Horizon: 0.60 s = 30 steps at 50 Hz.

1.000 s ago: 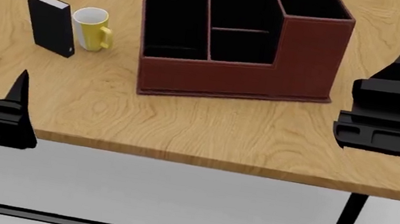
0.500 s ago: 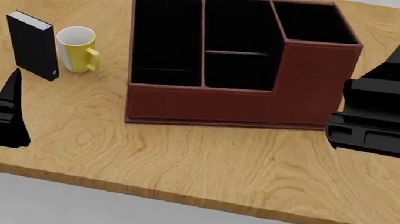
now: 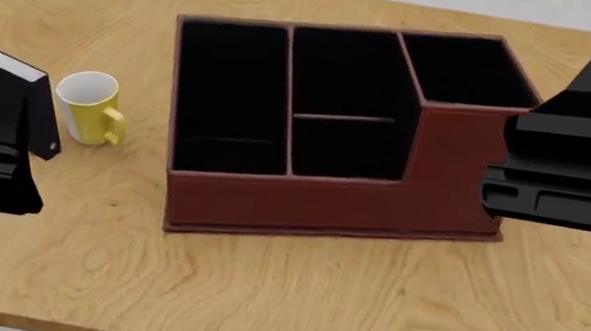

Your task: Pick up the book and place it in the back compartment of the caddy.

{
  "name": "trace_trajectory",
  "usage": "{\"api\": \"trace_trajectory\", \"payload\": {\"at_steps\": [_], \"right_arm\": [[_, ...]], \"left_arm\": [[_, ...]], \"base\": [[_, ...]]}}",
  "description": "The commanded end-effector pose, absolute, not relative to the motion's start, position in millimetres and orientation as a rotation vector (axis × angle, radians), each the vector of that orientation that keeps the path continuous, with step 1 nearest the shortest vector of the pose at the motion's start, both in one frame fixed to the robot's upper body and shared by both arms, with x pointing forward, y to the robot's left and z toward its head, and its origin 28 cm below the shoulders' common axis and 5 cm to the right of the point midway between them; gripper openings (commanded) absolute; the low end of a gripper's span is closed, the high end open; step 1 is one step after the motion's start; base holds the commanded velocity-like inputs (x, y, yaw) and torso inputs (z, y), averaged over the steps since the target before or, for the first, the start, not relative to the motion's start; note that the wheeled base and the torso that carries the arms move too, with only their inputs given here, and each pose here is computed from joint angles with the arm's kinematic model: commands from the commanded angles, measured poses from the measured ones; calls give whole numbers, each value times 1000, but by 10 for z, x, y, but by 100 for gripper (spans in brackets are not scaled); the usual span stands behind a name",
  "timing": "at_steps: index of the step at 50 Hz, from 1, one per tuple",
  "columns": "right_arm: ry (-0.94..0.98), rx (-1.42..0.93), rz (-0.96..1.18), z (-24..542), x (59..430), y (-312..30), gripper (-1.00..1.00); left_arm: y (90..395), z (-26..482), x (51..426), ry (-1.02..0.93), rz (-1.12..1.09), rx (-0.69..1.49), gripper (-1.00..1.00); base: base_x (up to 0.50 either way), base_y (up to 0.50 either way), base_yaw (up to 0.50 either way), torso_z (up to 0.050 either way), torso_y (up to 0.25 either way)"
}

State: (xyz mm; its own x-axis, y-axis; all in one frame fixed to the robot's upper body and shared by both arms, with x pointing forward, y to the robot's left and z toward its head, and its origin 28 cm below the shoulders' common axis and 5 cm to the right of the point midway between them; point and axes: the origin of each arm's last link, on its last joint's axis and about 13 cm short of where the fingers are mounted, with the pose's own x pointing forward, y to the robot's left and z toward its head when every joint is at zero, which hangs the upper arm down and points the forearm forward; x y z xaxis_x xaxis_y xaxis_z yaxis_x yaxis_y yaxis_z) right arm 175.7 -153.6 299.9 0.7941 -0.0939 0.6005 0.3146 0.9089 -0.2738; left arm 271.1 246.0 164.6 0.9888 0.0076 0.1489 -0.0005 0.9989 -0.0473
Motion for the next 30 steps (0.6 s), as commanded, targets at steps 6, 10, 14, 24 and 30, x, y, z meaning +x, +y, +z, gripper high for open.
{"api": "trace_trajectory", "payload": {"at_steps": [6,10,14,24,30], "right_arm": [[-618,-376,-221,3005,1767,-1533,100],[-619,-375,-221,3007,1769,-1532,100],[-619,-375,-219,3006,1771,-1530,100],[-615,-380,-218,3000,1775,-1521,100],[-614,-380,-216,2998,1775,-1519,100]], "left_arm": [[2468,1652,2711,-150,9,-49,100],[2471,1659,2710,-152,8,-52,100],[2468,1655,2712,-152,7,-51,100],[2474,1632,2716,-151,6,-50,100],[2479,1626,2719,-152,7,-50,100]], "base": [[324,0,0,0,2],[323,0,0,0,0],[324,0,0,0,3],[324,0,0,0,1],[326,0,0,0,0]]}}
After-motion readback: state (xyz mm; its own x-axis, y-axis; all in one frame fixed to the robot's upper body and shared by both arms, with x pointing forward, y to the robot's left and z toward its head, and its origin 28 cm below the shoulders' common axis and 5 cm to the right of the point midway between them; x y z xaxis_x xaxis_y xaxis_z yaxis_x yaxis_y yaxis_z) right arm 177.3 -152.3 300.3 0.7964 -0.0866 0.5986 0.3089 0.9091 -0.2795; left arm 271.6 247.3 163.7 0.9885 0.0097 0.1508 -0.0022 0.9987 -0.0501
